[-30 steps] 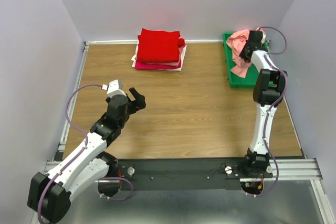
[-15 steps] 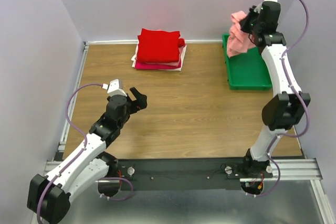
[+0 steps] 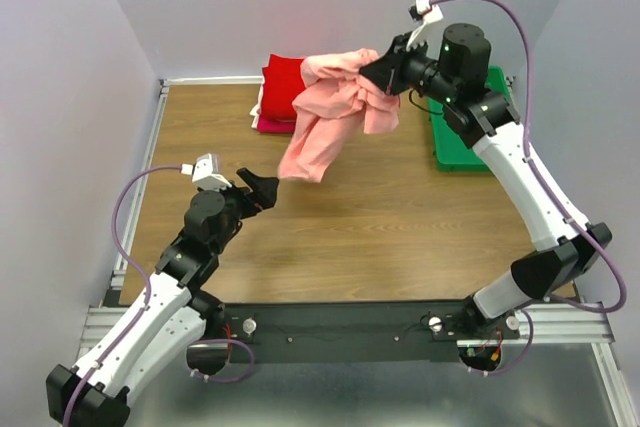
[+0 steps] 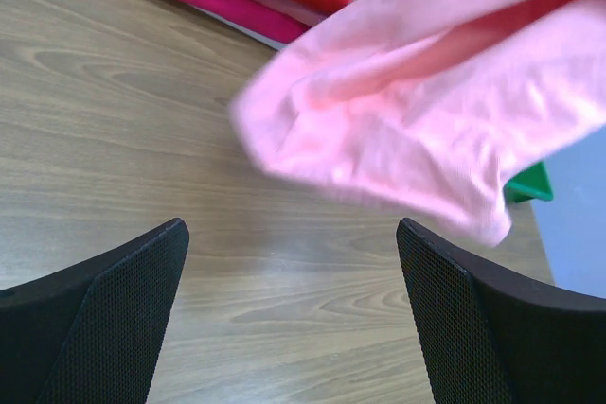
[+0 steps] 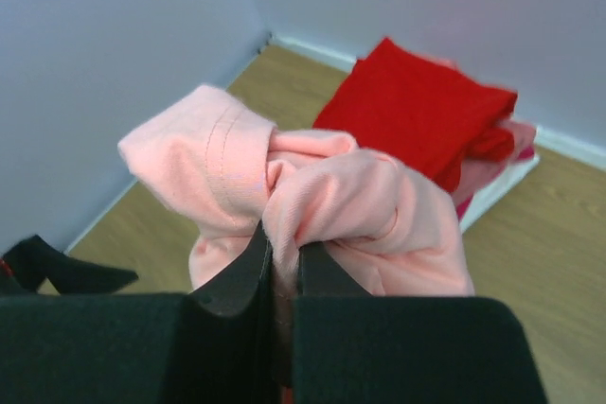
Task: Fold and stack the t-shirts
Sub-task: Move the tshirt to the center of the board, then flatten the tshirt out
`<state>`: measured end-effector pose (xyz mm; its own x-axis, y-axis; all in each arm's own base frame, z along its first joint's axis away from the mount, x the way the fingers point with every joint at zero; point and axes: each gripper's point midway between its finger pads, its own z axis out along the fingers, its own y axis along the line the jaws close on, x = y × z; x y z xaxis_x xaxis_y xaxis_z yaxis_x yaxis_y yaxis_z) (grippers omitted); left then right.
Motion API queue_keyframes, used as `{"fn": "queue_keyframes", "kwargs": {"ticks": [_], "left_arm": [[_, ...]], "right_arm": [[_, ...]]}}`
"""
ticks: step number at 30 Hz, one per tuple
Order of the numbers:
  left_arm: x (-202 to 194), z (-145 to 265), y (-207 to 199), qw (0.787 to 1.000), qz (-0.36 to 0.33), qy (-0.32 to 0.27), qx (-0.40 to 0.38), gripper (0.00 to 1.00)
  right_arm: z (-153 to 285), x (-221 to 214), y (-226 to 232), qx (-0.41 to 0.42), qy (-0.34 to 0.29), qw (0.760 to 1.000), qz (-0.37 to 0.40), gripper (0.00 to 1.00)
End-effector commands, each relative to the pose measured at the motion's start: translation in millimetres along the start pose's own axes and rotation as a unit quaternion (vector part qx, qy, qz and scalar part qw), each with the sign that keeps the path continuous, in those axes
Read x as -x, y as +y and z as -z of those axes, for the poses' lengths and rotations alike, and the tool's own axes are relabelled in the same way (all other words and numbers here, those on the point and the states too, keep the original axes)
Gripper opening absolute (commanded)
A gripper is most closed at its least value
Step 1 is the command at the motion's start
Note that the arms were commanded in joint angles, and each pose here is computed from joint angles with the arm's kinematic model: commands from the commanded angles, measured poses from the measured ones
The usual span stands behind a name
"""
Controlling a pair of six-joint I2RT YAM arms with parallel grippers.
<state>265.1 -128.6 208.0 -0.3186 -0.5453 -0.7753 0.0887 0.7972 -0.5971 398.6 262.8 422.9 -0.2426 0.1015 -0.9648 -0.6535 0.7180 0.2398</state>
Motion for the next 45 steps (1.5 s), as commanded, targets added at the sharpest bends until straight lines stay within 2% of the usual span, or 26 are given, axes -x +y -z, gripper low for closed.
{"fn": "queue_keyframes", "kwargs": {"ticks": [1,4,5,7,8,10,11,13,14,15,18,24,25,27,33,34,37,41,43,45], "left_arm": [[-6.5,6.7,3.7,1.000,0.020,0.011,0.003,0.99],[-8.6,8.7,5.9,1.000,0.026,0.013,0.005,0.98],[-10.0,9.0,7.0,1.000,0.027,0.014,0.006,0.99],[-12.2,9.1,8.5,0.999,0.027,0.017,0.008,0.98],[-12.9,9.2,8.4,0.999,0.026,0.019,0.007,0.98],[-17.6,7.9,10.8,0.999,0.025,0.028,0.012,0.98],[-19.6,6.9,12.5,0.999,0.024,0.031,0.015,0.98],[-29.0,3.1,18.0,0.998,0.022,0.047,0.026,0.98],[-32.9,1.4,20.2,0.998,0.022,0.053,0.031,0.98],[-40.8,-2.3,25.6,0.997,0.020,0.067,0.043,0.98],[-57.1,-9.2,35.3,0.993,0.016,0.099,0.068,0.98],[-71.3,-19.3,64.7,0.978,0.004,0.130,0.160,0.98],[-74.5,-21.5,73.8,0.974,-0.003,0.135,0.185,0.98],[-77.3,-23.7,84.6,0.967,-0.004,0.138,0.215,0.98],[-72.5,-44.5,102.3,0.967,-0.006,0.140,0.215,0.98],[-73.8,-47.3,117.1,0.961,-0.009,0.150,0.232,0.98],[-83.5,-56.2,128.9,0.953,-0.015,0.181,0.242,0.98],[-96.9,-66.4,132.0,0.946,-0.020,0.213,0.242,0.98],[-104.8,-69.4,133.0,0.943,-0.018,0.229,0.239,0.94],[-110.3,-74.2,131.1,0.944,-0.020,0.239,0.227,0.84]], "right_arm": [[13.0,-51.4,-8.0,-0.018,0.046,0.998,-0.046,0.02],[29.1,-96.0,-21.5,-0.058,0.080,0.992,-0.074,0.08],[33.5,-141.5,-33.7,-0.084,0.120,0.985,-0.093,0.11],[42.3,-176.2,-46.2,-0.122,0.143,0.975,-0.120,0.17],[52.2,-212.6,-57.0,-0.152,0.174,0.964,-0.132,0.34],[67.3,-238.4,-86.0,-0.239,0.179,0.944,-0.138,0.55],[75.1,-246.3,-95.3,-0.268,0.180,0.937,-0.136,0.70],[95.1,-266.7,-116.5,-0.335,0.186,0.915,-0.127,0.83],[104.6,-271.2,-121.6,-0.357,0.189,0.906,-0.126,1.00],[115.0,-280.2,-130.0,-0.387,0.193,0.893,-0.124,1.00],[129.6,-297.7,-131.5,-0.402,0.214,0.881,-0.127,1.00],[148.6,-316.7,-116.0,-0.380,0.224,0.885,-0.151,1.00],[152.8,-310.1,-112.3,-0.377,0.206,0.889,-0.160,1.00],[166.3,-321.7,-111.8,-0.392,0.204,0.879,-0.179,1.00],[187.3,-342.8,-99.2,-0.381,0.206,0.877,-0.208,1.00],[189.0,-345.2,-98.0,-0.381,0.207,0.876,-0.213,1.00],[194.3,-350.4,-93.5,-0.376,0.207,0.875,-0.224,1.00],[199.3,-354.1,-89.0,-0.370,0.201,0.876,-0.236,1.00],[201.3,-355.9,-86.8,-0.367,0.198,0.876,-0.243,1.00],[203.3,-356.7,-87.6,-0.370,0.194,0.875,-0.245,1.00]]}}
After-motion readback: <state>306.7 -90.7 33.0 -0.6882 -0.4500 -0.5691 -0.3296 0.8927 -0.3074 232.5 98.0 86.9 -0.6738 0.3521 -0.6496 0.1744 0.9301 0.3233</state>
